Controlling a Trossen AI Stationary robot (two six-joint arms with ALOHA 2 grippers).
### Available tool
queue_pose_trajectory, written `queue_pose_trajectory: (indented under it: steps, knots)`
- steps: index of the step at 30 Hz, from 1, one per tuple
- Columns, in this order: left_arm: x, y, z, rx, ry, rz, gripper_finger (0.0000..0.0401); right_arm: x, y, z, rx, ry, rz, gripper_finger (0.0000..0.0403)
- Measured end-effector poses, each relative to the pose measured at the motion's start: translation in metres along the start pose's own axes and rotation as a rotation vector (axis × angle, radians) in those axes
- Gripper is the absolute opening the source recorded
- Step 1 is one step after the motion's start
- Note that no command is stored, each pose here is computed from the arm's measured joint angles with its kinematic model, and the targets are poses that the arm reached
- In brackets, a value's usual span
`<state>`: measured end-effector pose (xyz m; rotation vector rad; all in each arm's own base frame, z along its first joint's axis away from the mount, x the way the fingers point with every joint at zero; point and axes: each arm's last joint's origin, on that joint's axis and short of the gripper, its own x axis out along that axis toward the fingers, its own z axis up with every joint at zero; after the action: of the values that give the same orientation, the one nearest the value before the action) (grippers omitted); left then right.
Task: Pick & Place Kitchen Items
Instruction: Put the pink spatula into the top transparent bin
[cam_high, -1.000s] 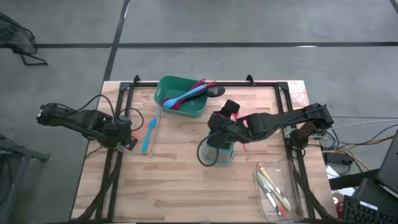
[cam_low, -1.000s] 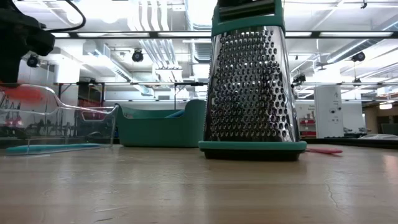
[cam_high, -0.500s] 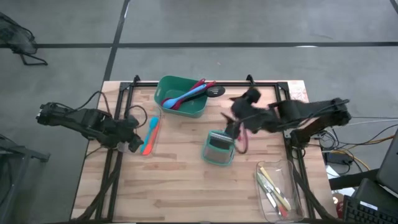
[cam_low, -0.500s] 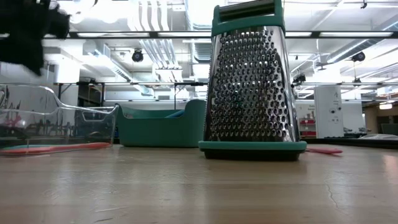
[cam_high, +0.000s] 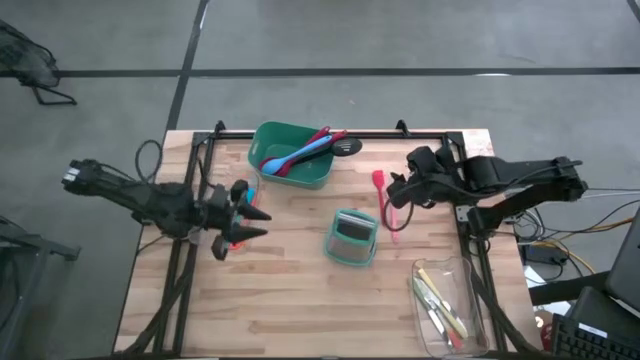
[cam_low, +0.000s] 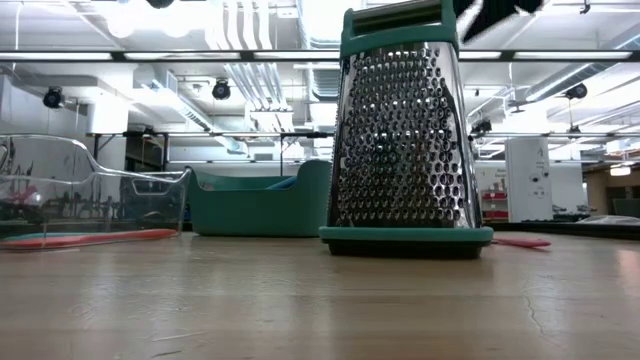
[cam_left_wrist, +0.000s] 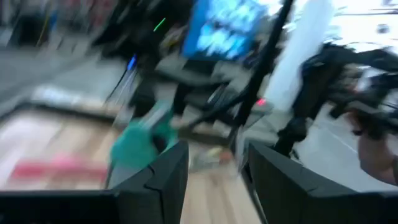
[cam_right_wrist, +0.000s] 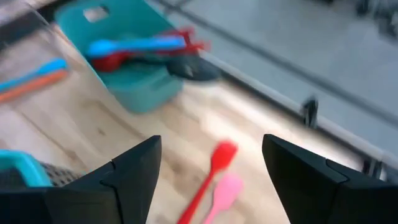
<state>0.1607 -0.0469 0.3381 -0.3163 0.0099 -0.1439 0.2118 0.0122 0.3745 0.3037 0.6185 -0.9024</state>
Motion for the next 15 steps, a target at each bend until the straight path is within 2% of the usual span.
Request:
queue_pose_trajectory:
  steps: [5,10,15]
  knots:
    - [0.022,-0.008,-0.016,0.150,-0.165,-0.111,0.0172,0.030,-0.013,-0.020,0.064,0.136,-0.065,0.0286]
    - [0.044,-0.009,-0.041,0.220,-0.272,-0.168,0.0172,0.060,-0.029,-0.034,0.133,0.273,-0.130,0.0300]
    - [0.058,-0.011,-0.051,0.263,-0.327,-0.201,0.0172,0.091,-0.047,-0.051,0.177,0.398,-0.196,0.0302]
